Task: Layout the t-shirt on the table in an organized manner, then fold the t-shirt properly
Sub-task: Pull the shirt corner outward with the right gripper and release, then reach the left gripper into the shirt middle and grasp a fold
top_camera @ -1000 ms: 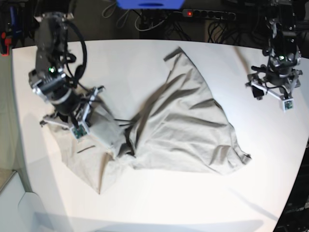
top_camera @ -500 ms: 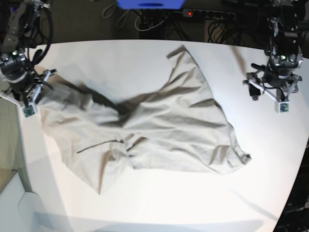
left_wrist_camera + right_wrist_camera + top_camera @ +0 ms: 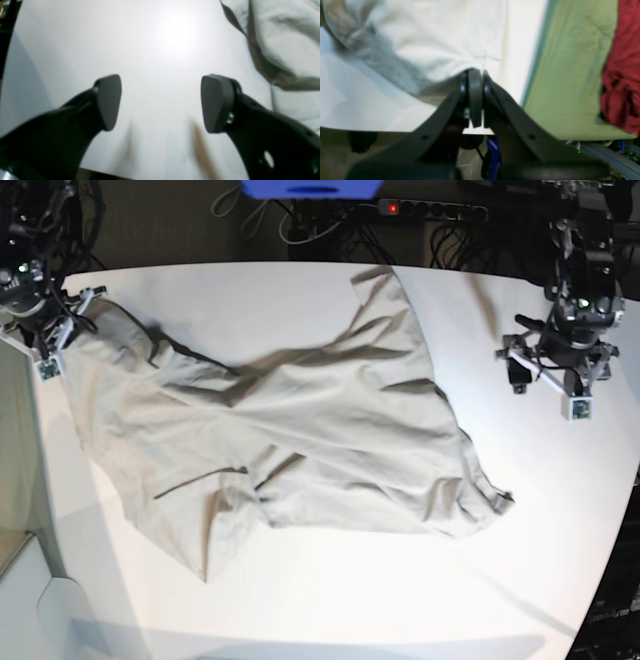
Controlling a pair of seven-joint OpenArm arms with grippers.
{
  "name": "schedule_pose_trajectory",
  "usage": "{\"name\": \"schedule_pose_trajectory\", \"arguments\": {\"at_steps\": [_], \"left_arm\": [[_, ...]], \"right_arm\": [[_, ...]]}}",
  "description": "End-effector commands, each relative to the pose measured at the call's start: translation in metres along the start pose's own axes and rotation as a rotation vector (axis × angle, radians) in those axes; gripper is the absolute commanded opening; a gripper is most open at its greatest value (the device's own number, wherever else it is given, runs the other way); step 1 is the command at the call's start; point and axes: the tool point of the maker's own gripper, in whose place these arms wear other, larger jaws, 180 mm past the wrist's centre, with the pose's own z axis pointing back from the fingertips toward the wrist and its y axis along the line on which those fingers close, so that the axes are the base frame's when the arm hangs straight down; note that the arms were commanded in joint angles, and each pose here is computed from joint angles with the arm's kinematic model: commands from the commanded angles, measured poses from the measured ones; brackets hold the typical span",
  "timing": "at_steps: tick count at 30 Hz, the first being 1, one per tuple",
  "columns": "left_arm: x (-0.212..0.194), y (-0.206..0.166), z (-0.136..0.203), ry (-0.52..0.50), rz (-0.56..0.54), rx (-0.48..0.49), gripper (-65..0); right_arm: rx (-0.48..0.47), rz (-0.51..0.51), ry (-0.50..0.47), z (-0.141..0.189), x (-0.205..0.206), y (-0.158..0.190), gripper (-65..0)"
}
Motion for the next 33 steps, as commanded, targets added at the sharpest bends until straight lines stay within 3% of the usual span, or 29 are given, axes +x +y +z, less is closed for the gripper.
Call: {"name": "schedule_pose_trajectory", "arguments": {"at_steps": [1, 4, 10, 13, 31, 33], "left_arm": [[0.011, -0.005, 0.003, -0.04, 0.002, -0.013, -16.9], [0.002, -0.031, 0.0, -0.023, 0.022, -0.069, -16.9], [-0.016, -0.102, 0.005, 0.012, 0.047, -0.215, -16.9], [-0.028, -0.122, 0.01, 0.036, 0.094, -0.25, -16.9], [-0.08, -0.173, -0.003, 0.196, 0.204, -0.319, -17.6], [-0.086, -0.18, -0.004, 0.215, 0.195, -0.332, -21.9]], "right_arm": [[-0.02, 0.023, -0.018, 0.004, 0.005, -0.008, -65.0], [-0.02, 0.023, -0.016, 0.004, 0.005, -0.008, -59.8], [-0.024, 0.024, -0.02, 0.005, 0.006, -0.009, -34.5], [-0.022, 0.022, -0.027, 0.005, 0.007, -0.008, -26.5], [-0.004, 0.003, -0.034, 0.004, 0.008, 0.001, -25.5], [-0.005, 0.003, -0.036, 0.003, 0.009, 0.001, -25.5]]}}
